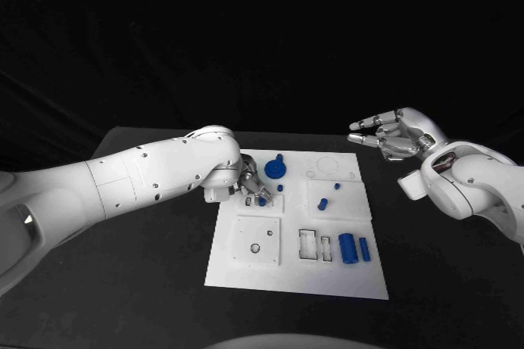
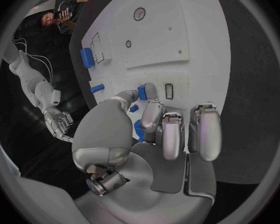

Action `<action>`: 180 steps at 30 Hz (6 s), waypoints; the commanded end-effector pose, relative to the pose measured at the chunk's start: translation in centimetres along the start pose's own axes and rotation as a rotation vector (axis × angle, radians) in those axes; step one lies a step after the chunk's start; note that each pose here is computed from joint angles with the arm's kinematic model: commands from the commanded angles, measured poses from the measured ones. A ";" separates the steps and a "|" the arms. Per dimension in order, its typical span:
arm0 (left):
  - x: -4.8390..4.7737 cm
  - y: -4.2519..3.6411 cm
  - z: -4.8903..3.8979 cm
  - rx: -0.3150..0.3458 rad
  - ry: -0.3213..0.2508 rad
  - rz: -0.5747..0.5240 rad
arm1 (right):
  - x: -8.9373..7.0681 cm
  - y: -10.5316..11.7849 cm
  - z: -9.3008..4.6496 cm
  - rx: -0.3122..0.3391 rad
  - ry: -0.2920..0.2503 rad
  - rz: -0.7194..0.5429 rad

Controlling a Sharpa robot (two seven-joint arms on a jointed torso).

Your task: Assemble the parts on the task board

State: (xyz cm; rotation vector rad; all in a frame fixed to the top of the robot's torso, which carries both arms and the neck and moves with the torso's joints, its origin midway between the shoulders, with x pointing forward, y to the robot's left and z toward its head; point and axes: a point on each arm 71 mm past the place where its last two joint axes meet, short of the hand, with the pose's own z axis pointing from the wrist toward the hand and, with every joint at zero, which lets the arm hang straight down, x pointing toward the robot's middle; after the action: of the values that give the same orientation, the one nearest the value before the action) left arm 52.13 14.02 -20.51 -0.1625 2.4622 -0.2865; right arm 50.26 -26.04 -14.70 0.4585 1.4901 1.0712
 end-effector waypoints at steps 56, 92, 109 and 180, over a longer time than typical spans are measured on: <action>-9.89 2.91 -1.52 -0.155 -0.209 0.103 | 0.6 -0.7 0.2 0.002 0.024 -0.011; -7.04 2.13 0.91 -0.125 -0.097 0.083 | 0.9 -0.5 0.4 -0.009 0.038 -0.033; -6.81 2.12 1.17 -0.111 -0.093 0.069 | 1.1 -0.6 0.5 -0.009 0.041 -0.031; -0.15 3.30 -2.47 0.037 -0.250 0.037 | 1.4 -1.2 0.4 0.011 0.059 -0.023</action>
State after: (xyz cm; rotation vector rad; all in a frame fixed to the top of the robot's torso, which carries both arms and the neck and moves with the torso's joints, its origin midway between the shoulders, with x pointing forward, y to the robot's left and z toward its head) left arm 50.55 17.72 -19.52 -0.1321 2.2378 -0.2827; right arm 50.67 -25.60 -16.29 0.4328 1.5375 1.0571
